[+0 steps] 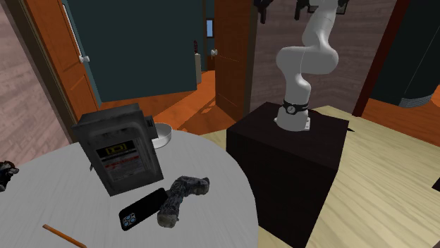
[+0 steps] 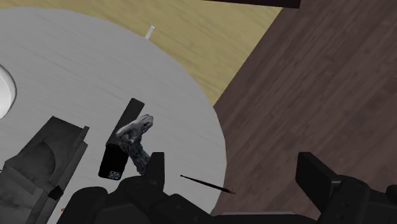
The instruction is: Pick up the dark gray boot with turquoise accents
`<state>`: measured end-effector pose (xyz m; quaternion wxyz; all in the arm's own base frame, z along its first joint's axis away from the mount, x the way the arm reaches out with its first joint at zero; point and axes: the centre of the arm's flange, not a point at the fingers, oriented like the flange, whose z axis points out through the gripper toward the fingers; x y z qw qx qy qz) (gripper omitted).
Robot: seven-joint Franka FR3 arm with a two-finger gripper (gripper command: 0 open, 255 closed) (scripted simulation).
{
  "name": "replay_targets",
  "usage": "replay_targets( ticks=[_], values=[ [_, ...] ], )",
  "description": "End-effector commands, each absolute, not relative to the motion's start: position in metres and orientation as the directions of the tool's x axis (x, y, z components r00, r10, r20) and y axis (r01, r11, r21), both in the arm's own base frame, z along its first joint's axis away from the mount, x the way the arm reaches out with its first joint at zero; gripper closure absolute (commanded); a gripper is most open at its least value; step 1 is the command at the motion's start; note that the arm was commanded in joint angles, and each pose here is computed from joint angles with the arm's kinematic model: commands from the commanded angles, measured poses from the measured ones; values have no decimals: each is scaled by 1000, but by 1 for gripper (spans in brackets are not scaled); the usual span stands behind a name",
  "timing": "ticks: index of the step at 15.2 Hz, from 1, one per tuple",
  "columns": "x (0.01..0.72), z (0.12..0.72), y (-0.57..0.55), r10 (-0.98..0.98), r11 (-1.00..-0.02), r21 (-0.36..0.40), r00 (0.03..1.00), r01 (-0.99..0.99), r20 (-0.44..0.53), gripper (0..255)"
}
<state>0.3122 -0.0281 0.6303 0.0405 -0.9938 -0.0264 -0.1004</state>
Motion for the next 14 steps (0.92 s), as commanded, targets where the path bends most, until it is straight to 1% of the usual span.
replay_targets(
  ticks=[1, 14],
  values=[
    [312, 630, -28, 44, -995, -75, 978, 61, 202, 0],
    [433, 507, -44, 131, -991, -4, 979, 133, 159, 0]
  ],
)
